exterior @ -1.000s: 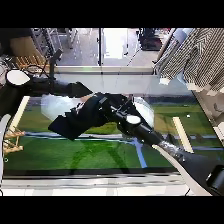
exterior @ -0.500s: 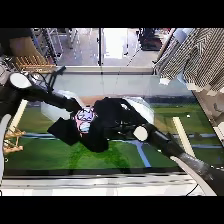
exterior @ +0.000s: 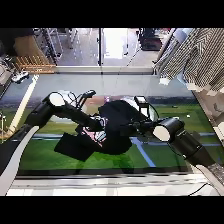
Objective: Fold the clothes and pants, and hang the long-sleeved shirts on hangers.
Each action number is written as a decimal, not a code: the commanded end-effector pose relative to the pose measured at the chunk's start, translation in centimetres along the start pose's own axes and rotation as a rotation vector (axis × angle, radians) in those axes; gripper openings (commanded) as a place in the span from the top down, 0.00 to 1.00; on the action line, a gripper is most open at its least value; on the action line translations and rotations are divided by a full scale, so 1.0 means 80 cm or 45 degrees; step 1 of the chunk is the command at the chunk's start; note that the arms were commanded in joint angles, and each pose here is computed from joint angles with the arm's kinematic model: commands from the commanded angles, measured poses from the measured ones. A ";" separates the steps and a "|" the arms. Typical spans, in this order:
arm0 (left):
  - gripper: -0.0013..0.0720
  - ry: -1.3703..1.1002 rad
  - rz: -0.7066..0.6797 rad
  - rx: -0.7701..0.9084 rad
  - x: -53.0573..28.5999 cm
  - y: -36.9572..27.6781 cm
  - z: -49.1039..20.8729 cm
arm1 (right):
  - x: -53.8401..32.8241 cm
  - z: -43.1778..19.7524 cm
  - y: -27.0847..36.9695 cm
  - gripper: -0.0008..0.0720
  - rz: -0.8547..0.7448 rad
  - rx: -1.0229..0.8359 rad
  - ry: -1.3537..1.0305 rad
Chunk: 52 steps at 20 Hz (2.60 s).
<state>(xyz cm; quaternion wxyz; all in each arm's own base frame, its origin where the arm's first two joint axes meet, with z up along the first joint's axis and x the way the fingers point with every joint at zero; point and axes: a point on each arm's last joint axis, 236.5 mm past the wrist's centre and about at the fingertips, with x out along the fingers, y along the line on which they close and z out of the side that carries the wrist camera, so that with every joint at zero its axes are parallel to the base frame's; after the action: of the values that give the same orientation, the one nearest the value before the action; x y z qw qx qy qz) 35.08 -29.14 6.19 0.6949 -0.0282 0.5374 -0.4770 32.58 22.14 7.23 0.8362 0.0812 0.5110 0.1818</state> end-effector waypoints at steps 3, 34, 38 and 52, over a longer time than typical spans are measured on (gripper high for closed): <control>0.12 -0.025 -0.087 -0.087 0.022 -0.023 0.008 | -0.008 0.001 -0.006 0.97 -0.024 -0.011 -0.001; 0.91 -0.572 -0.118 -0.189 -0.178 0.036 0.104 | -0.135 0.109 0.016 0.97 -0.141 -0.146 -0.129; 0.20 -0.587 -0.111 -0.207 -0.213 0.053 0.086 | -0.051 0.094 0.035 0.97 -0.141 -0.193 0.028; 0.43 -0.672 1.161 -1.491 -0.539 0.331 -0.413 | -0.011 0.106 0.064 0.96 -0.106 -0.274 -0.027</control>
<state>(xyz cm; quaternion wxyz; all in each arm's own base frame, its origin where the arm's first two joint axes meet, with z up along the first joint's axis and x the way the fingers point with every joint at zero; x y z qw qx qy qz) 31.49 26.56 11.41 0.8199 -0.2739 0.4751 0.1642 37.66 26.22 12.93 0.8409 -0.0367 0.5044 0.1928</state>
